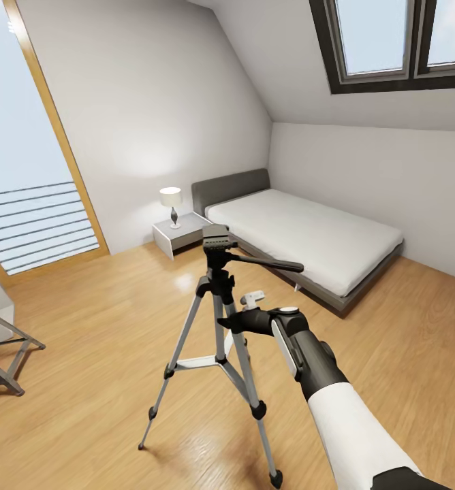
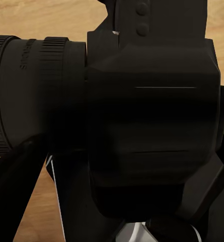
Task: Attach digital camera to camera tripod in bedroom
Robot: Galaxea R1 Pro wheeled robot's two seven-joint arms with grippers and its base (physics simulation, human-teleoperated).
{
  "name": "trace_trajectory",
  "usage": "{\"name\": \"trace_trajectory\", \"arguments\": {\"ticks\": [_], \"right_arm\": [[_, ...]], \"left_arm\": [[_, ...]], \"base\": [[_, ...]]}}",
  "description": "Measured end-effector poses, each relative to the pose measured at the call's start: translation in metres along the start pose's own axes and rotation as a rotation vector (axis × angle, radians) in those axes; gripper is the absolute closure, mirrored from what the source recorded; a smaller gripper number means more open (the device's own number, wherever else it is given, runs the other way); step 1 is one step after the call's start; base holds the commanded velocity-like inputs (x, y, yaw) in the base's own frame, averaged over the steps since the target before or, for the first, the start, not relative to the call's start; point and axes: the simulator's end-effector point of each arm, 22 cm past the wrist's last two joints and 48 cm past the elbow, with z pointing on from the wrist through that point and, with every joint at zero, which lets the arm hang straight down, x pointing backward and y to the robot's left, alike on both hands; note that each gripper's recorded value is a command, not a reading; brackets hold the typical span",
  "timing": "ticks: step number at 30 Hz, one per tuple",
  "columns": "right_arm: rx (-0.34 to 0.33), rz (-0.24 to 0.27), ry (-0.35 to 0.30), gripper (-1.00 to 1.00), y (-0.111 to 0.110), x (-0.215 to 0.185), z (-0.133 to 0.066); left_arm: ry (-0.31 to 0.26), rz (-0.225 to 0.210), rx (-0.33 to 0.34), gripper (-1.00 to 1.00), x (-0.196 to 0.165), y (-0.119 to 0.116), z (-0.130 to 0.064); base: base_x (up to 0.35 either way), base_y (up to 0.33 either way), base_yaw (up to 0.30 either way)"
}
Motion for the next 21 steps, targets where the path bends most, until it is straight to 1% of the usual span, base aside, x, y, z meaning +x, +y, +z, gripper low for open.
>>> {"name": "trace_trajectory", "arguments": {"ticks": [13, 14, 15, 21], "right_arm": [[0.004, -0.009, -0.011, 1.00, 0.000, -0.005, -0.002], [0.005, -0.009, -0.010, 1.00, -0.001, -0.005, -0.002], [0.006, -0.010, -0.010, 1.00, -0.001, -0.005, -0.002], [0.005, -0.011, -0.011, 1.00, -0.001, -0.005, -0.002]], "left_arm": [[-0.010, 0.004, 0.003, 1.00, -0.003, -0.002, 0.000], [-0.016, 0.004, 0.003, 1.00, -0.004, -0.002, 0.000], [-0.043, 0.003, 0.004, 1.00, -0.011, -0.003, 0.000], [-0.108, 0.009, 0.011, 1.00, -0.032, -0.008, -0.002]], "base": [[0.000, 0.000, 0.000], [0.000, 0.000, 0.000], [0.000, 0.000, 0.000], [0.000, 0.000, 0.000]]}}
